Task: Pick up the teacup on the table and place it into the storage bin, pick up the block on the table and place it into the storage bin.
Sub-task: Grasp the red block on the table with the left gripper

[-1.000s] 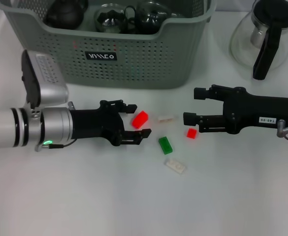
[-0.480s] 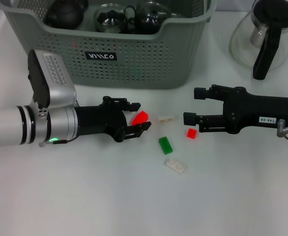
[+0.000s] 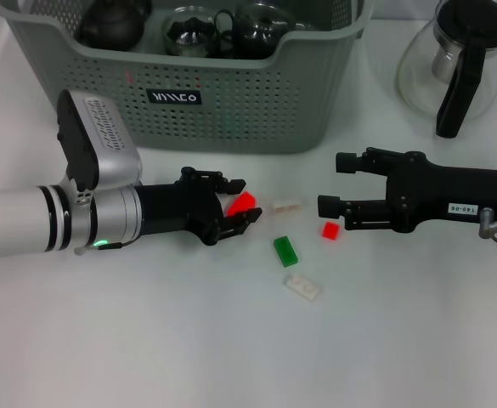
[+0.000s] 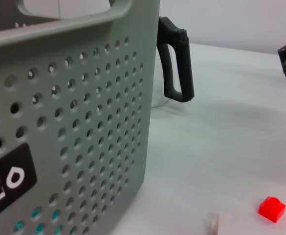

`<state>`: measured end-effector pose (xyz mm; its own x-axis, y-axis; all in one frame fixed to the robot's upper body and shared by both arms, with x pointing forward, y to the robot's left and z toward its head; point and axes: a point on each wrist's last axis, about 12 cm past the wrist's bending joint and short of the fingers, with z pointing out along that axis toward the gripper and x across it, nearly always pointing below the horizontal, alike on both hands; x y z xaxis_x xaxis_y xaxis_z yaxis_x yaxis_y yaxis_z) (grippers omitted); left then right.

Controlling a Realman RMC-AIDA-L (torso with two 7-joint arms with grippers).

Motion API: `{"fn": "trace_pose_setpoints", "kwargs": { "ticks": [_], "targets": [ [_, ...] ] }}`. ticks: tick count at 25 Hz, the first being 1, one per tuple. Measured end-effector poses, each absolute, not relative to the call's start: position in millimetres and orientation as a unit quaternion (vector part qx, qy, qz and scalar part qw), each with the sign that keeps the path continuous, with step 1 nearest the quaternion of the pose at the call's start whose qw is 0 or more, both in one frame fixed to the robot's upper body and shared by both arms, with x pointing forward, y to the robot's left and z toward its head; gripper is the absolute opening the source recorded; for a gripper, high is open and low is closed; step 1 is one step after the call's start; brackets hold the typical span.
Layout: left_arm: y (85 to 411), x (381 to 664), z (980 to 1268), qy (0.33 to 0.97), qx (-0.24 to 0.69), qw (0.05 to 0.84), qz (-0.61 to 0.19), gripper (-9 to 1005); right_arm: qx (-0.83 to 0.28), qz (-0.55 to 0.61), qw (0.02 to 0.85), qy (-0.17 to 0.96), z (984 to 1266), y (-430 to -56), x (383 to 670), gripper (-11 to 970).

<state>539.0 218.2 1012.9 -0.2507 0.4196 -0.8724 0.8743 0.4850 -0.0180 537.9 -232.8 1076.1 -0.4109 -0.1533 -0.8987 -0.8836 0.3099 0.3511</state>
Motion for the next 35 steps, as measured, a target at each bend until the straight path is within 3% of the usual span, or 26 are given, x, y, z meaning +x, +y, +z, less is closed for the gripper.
{"fn": "trace_pose_setpoints", "kwargs": {
  "ticks": [3, 11, 17, 35],
  "targets": [
    [218.8, 538.9, 1013.0, 0.746, 0.431, 0.434, -0.264, 561, -0.368, 0.457, 0.399, 0.705, 1076.0, -233.3, 537.8, 947],
    [218.2, 539.6, 1012.9, 0.746, 0.432, 0.434, -0.262, 297, -0.367, 0.458, 0.398, 0.705, 1075.4, -233.2, 536.9, 947],
    [218.2, 538.9, 1012.4, 0.747, 0.431, 0.433, -0.262, 259, -0.367, 0.458, 0.399, 0.705, 1075.0, -233.8, 536.3, 947],
    [215.8, 538.4, 1008.5, 0.753, 0.427, 0.427, -0.260, 271, -0.367, 0.458, 0.398, 0.704, 1074.6, -235.8, 534.9, 946]
  ]
}}
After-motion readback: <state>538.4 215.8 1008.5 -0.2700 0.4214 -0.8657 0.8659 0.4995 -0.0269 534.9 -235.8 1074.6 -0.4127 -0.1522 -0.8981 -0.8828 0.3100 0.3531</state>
